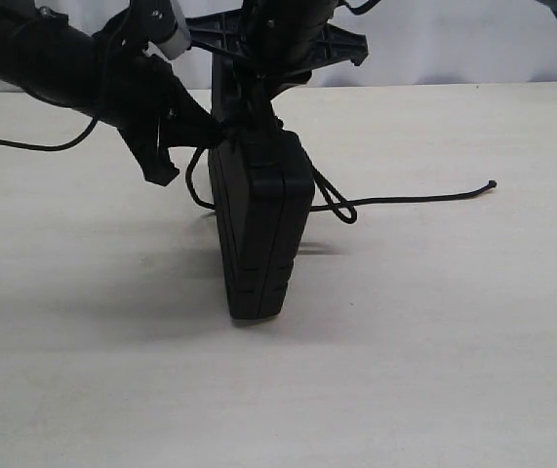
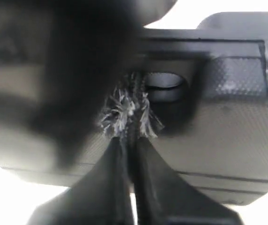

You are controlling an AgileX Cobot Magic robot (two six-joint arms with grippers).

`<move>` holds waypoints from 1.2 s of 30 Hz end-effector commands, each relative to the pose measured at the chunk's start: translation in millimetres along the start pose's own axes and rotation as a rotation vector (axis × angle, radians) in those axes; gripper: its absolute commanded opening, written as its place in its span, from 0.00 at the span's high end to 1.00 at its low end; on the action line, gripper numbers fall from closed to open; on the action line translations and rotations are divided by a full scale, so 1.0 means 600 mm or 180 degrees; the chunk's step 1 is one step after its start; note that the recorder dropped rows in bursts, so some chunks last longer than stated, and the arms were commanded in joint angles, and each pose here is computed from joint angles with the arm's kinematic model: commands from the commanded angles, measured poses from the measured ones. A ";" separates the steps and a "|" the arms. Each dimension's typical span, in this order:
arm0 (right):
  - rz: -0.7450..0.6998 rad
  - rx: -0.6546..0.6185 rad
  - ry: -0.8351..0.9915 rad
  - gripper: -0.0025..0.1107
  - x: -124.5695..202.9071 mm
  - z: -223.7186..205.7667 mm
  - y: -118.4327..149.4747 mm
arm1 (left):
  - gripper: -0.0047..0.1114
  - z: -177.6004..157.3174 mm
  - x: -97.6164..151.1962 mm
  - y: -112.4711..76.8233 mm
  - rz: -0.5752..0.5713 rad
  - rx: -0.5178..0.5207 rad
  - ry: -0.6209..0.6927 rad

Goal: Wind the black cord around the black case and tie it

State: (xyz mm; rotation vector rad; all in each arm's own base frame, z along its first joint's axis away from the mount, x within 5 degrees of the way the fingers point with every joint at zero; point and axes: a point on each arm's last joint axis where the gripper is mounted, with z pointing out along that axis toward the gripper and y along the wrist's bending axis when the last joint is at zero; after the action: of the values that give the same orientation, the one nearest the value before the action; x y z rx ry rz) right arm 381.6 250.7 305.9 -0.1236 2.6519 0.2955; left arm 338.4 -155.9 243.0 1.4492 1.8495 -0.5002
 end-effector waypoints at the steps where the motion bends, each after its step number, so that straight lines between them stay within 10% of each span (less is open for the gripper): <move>1: 0.0030 -0.0005 0.0128 0.94 0.007 0.011 0.003 | 0.94 0.008 -0.010 0.000 -0.0343 0.0012 -0.0282; 7: 0.0030 -0.0005 0.0128 0.94 0.007 0.011 0.003 | 0.58 -0.004 -0.001 -0.004 -0.0096 -0.0026 0.0084; 11: 0.0030 -0.0005 0.0128 0.94 0.007 0.011 0.003 | 0.65 -0.093 -0.002 0.014 -0.0790 -0.0412 0.0065; 13: 0.0030 -0.0005 0.0128 0.94 0.007 0.011 0.003 | 0.96 -0.145 0.002 0.009 -0.1176 -0.0408 -0.0011; 24: 0.0030 -0.0005 0.0128 0.94 0.007 0.011 0.003 | 0.96 -0.274 0.032 -0.080 -0.1599 -0.2397 -0.0748; 36: 0.0030 -0.0005 0.0128 0.94 0.007 0.011 0.003 | 0.96 -0.380 0.038 -0.233 -0.1210 -0.3102 -0.1582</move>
State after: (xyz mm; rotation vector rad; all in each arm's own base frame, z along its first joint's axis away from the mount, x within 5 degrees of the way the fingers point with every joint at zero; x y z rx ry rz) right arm 381.4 251.2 306.0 -0.1196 2.6528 0.3042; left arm 156.2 -28.6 354.5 0.3245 1.6509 -0.0666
